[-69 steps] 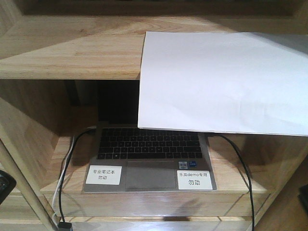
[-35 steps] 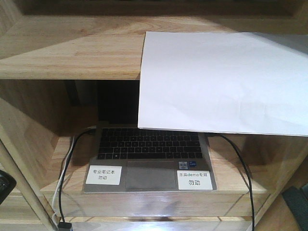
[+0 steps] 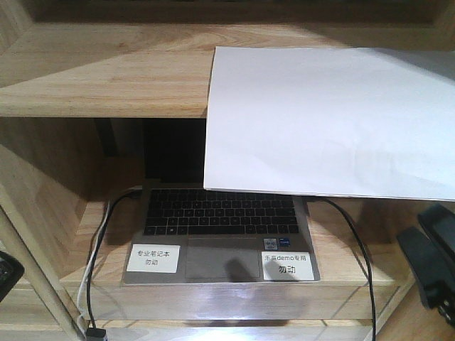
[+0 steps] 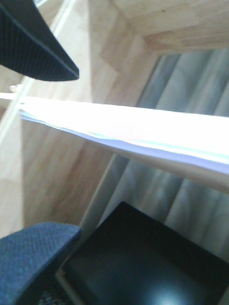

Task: Grab stapler and paper to desk for stapling
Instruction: 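Reach the right gripper to the white paper edge and pinch it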

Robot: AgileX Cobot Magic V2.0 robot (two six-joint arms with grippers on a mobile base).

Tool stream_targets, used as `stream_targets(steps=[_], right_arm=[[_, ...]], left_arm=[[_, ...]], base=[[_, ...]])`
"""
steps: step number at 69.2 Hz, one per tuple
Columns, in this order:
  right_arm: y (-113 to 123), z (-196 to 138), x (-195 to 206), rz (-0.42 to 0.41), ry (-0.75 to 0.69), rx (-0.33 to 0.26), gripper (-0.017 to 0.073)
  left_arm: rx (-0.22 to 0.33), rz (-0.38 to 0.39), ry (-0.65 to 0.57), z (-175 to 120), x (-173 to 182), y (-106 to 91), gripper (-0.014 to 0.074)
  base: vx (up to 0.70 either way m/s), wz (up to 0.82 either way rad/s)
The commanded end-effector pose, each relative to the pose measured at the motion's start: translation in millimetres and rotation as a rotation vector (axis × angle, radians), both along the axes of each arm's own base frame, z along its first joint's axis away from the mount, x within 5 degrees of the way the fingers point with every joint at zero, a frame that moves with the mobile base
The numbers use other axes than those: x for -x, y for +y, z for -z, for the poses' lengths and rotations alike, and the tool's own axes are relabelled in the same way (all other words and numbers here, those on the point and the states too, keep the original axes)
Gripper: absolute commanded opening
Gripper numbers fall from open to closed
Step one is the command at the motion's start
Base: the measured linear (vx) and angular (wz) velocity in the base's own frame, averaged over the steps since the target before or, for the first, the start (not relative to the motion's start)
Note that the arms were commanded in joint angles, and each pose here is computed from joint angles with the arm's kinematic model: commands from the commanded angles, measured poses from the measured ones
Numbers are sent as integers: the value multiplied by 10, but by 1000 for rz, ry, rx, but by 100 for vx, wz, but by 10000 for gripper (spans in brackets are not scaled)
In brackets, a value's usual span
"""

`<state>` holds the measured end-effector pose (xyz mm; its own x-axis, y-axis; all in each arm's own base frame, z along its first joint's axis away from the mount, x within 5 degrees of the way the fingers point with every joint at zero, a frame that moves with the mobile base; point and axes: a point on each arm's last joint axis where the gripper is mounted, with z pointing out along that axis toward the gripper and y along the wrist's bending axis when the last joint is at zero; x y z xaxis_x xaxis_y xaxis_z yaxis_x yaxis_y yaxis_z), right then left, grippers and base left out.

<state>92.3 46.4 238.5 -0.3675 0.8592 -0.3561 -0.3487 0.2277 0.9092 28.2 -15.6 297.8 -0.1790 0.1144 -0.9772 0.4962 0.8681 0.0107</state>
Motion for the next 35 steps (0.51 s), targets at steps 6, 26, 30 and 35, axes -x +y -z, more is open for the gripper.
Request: stream_targets(steps=[6, 26, 30, 35], right_arm=[[77, -322, -145, -31, -147, -38, 578], [185, -433, -446, -40, -126, -33, 578], [199, -444, -500, -39, -121, -39, 578], [212, -455, -568, -33, -112, -53, 577]], left_arm=[[75, 8, -122, -201, 3, -4, -6], [75, 8, -122, -201, 3, -4, -6], [75, 8, -122, -201, 3, -4, -6], [75, 8, -122, -201, 3, -4, -6]], base=[[0, 0], [0, 0], [0, 0], [0, 0]])
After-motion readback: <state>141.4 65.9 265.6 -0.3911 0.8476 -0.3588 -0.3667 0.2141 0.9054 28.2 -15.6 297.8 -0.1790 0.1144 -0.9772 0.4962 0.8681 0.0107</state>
